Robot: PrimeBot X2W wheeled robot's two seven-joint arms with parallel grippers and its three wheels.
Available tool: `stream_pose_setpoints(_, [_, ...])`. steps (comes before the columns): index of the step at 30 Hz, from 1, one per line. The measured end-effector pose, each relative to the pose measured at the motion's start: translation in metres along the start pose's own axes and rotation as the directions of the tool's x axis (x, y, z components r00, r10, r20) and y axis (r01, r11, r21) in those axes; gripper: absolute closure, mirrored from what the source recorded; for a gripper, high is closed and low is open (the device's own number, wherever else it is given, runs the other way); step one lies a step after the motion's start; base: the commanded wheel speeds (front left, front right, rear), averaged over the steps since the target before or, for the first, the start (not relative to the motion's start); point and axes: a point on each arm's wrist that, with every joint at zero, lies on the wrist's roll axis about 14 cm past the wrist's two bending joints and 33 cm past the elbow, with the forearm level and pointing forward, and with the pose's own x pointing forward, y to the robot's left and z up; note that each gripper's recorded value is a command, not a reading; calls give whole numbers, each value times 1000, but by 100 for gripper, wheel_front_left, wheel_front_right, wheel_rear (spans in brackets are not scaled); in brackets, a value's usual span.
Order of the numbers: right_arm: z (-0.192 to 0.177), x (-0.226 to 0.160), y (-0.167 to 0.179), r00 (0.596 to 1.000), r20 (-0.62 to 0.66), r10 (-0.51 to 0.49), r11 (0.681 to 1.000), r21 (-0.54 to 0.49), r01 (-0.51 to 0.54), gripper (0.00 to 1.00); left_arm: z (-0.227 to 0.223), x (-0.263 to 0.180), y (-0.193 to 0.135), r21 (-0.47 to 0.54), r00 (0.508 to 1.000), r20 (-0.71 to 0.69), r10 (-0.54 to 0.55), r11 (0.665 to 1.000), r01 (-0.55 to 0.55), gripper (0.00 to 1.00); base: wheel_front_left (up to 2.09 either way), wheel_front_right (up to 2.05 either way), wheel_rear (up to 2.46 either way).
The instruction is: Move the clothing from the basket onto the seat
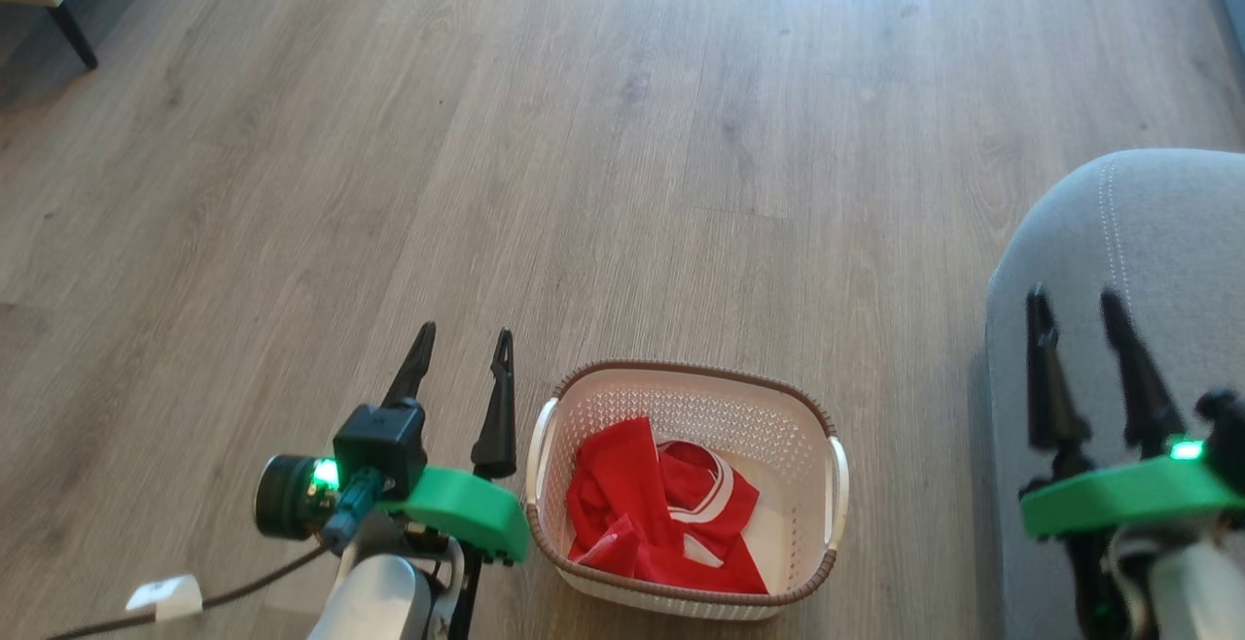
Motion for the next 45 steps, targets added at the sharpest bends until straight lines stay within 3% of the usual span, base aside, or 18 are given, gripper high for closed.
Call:
stream_pose_setpoints(8, [-56,-31,-5,984,-170,-61,997,33,68,0,-12,-8,-2,41,1000,-31,-5,999,6,0,0,0,0])
stream_pose_setpoints(17, [-58,-35,-3,982,-177,-62,998,14,66,0,-35,-17,-2,59,995,-103,-5,998,11,0,0,0,0])
stream_pose_setpoints(45, [-55,-37,-10,982,-164,-95,995,23,100,0,-34,-13,-5,56,995,-98,-12,998,18,0,0,0,0])
